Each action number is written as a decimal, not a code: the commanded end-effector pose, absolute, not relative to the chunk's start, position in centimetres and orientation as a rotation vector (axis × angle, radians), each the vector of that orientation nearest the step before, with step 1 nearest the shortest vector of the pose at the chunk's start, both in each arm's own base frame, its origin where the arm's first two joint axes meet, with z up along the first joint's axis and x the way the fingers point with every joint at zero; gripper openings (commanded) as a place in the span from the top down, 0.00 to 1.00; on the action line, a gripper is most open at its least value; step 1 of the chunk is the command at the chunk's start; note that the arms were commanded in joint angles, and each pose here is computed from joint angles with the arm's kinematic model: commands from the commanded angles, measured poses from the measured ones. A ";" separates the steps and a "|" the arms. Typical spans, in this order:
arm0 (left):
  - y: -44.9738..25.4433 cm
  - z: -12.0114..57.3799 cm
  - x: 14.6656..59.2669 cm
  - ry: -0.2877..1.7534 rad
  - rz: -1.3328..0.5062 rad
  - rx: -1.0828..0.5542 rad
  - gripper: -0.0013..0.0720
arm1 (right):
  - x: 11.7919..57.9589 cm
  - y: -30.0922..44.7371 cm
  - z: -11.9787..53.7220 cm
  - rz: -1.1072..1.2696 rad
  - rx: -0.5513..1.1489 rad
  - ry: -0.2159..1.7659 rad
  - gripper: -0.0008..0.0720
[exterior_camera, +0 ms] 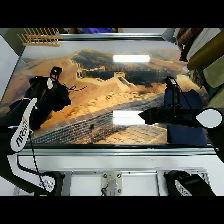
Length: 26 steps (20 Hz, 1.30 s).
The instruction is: Fold the clothes and pants, and hang the long-sleeved shirts on hangers.
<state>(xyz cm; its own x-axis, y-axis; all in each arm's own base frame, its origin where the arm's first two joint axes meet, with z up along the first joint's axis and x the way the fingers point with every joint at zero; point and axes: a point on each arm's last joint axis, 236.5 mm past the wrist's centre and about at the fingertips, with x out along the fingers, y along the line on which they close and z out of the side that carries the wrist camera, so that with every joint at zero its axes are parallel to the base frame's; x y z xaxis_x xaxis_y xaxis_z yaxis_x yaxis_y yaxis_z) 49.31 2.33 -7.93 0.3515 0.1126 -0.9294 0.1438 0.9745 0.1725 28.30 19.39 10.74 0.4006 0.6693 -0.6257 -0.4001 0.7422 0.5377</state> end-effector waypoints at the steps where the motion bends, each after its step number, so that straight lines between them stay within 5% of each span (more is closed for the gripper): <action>1: 2.7 -9.0 49.2 1.238 0.017 0.208 0.69 | 28.3 19.4 10.8 0.693 0.325 0.937 0.96; 2: 2.7 -8.1 49.3 1.220 0.019 0.208 0.91 | 28.3 19.4 10.8 0.692 0.325 0.937 0.96; 3: 2.5 -6.7 49.6 1.188 0.018 0.206 0.97 | 28.4 19.4 10.8 0.690 0.326 0.933 0.96; 9: -6.4 16.9 51.3 0.700 -0.102 0.238 0.97 | 29.0 19.2 11.2 0.672 0.344 0.910 0.96; 14: -19.8 33.8 42.1 0.319 -0.400 0.250 0.97 | 33.3 15.1 16.0 0.536 0.376 0.702 0.96; 19: -28.2 32.9 35.3 0.301 -0.633 0.296 0.97 | 34.9 8.5 21.6 0.373 0.398 0.524 0.96; 26: -36.2 23.1 37.5 0.475 -0.718 0.222 0.97 | 33.5 6.4 24.2 0.318 0.385 0.435 0.96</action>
<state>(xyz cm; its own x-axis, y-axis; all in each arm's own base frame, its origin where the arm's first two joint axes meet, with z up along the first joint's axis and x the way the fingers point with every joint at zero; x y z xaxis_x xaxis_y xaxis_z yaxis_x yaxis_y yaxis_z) 37.56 -32.29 26.21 0.7137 -0.5346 -0.4525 0.6430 0.7563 0.1208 33.93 7.03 23.24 0.8407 0.3974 -0.3678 -0.2221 0.8726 0.4351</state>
